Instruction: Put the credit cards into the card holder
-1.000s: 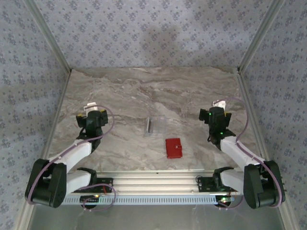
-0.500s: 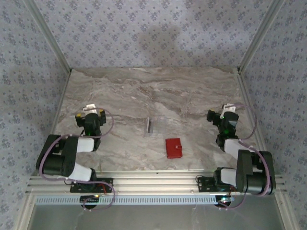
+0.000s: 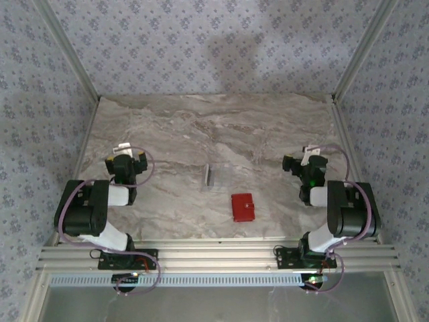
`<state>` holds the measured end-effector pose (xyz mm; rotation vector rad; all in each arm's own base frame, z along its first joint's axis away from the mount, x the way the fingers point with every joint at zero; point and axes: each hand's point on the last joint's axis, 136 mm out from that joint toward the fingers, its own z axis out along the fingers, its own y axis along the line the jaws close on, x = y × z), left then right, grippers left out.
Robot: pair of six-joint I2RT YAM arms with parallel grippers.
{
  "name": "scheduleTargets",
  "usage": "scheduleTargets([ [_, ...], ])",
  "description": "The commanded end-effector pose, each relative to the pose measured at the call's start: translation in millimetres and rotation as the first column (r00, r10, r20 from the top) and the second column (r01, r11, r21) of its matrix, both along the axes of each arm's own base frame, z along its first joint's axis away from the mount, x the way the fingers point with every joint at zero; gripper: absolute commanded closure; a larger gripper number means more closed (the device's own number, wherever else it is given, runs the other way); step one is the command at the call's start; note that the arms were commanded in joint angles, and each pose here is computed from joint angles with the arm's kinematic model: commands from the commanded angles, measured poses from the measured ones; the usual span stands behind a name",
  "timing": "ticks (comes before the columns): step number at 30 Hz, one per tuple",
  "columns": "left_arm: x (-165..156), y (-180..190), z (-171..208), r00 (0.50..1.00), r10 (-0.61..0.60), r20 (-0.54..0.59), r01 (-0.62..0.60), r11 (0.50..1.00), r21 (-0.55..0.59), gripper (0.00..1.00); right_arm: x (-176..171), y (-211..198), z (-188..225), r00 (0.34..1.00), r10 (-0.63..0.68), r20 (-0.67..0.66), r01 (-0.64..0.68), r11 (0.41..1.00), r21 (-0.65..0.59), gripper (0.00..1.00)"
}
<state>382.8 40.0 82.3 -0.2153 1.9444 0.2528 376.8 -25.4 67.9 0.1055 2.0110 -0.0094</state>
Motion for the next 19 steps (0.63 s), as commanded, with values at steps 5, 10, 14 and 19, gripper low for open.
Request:
scheduleTargets([
  [5, 7.9, -3.4, 10.2, 0.999, -0.022, 0.031, 0.023, 0.999, -0.031, 0.00, 13.6, 4.9, 16.7, 0.999, 0.018, 0.043, -0.015, 0.998, -0.066, 0.00],
  [10, 8.2, -3.9, 11.2, 0.999, -0.023, 0.034, 0.024, 0.999, -0.028, 0.00, 14.5, 8.1, 17.4, 0.999, 0.025, 0.040, -0.022, 0.996, -0.085, 0.00],
  [14, 9.1, -4.7, 9.7, 0.999, -0.028, 0.027, 0.029, 0.999, -0.033, 0.00, 14.8, 8.0, 17.2, 0.999, 0.026, 0.040, -0.022, 0.996, -0.084, 0.00],
  [19, 10.2, -9.0, 8.8, 0.998, -0.066, 0.023, 0.067, 0.997, -0.040, 0.00, 14.8, 7.7, 17.2, 0.999, 0.027, 0.038, -0.024, 0.996, -0.081, 0.00],
])
